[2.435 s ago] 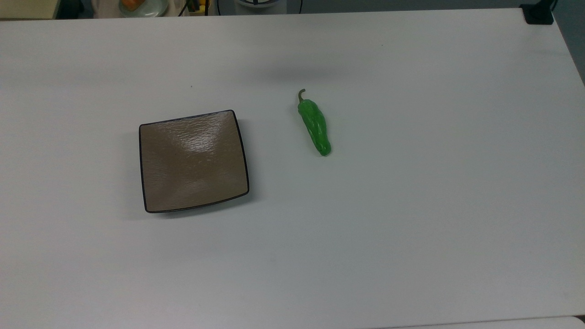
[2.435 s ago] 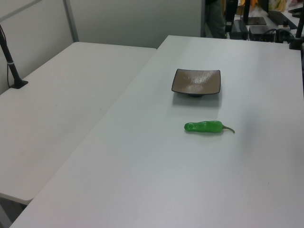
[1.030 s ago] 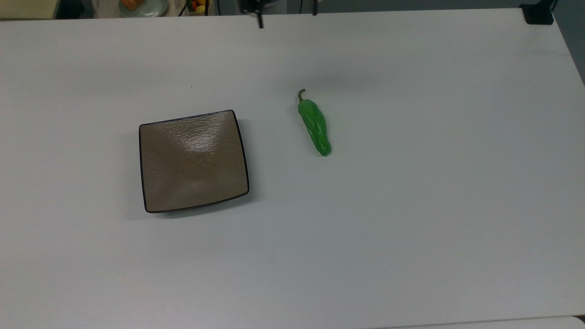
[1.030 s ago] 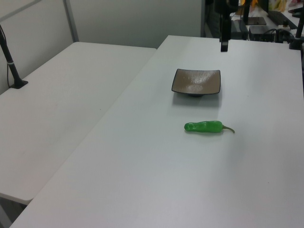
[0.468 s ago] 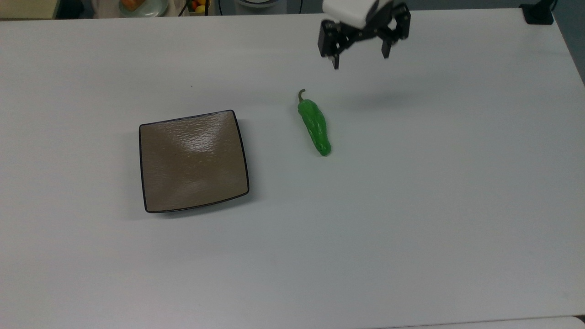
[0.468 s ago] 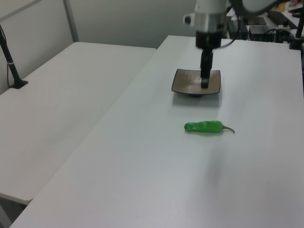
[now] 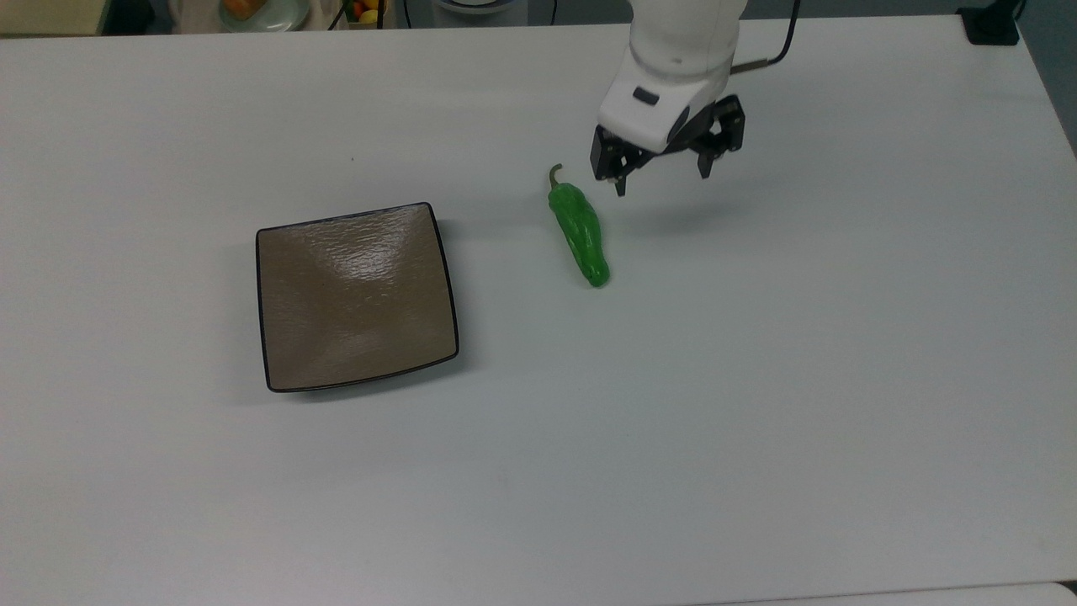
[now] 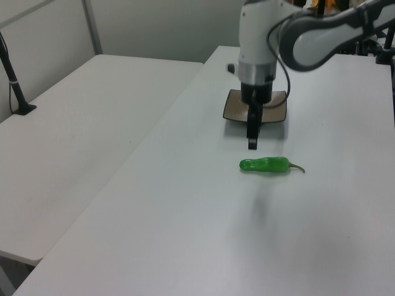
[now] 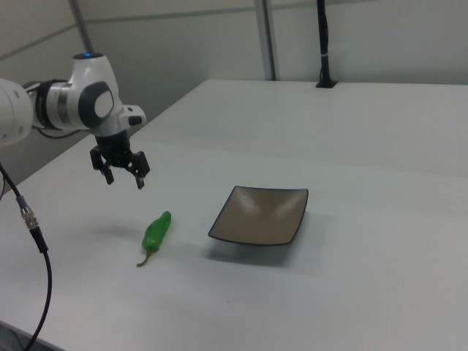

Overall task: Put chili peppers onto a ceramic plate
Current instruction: 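Move the open gripper over the green chili pepper and lower it, then close the gripper on the green chili pepper's body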

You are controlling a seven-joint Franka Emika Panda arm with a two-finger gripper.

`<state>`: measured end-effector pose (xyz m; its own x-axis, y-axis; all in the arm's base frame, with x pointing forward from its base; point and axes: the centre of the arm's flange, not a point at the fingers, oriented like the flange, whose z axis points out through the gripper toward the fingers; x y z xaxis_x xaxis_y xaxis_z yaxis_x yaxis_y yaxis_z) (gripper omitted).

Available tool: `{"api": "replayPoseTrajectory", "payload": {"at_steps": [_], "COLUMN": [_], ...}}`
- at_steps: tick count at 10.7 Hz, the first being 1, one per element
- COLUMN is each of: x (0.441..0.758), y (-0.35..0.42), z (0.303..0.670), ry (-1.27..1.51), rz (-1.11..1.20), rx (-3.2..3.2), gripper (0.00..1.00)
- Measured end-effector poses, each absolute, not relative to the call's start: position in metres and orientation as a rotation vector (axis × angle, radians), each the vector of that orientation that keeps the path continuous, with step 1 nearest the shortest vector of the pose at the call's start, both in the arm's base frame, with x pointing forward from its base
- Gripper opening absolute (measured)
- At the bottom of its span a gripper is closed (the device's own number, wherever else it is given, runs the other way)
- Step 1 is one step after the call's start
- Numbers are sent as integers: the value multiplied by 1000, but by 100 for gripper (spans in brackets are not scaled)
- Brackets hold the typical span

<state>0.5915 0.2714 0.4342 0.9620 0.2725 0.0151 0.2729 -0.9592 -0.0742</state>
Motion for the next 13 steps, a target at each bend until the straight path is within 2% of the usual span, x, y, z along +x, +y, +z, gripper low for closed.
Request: {"api": "replayPoseTrajectory", "payload": {"at_steps": [10, 13], "x": [593, 589], "y": [227, 224], "z": [331, 315], "ry": [-488, -519], "rz": [87, 128], "rx": [-3164, -3178], "gripper": [100, 94]}}
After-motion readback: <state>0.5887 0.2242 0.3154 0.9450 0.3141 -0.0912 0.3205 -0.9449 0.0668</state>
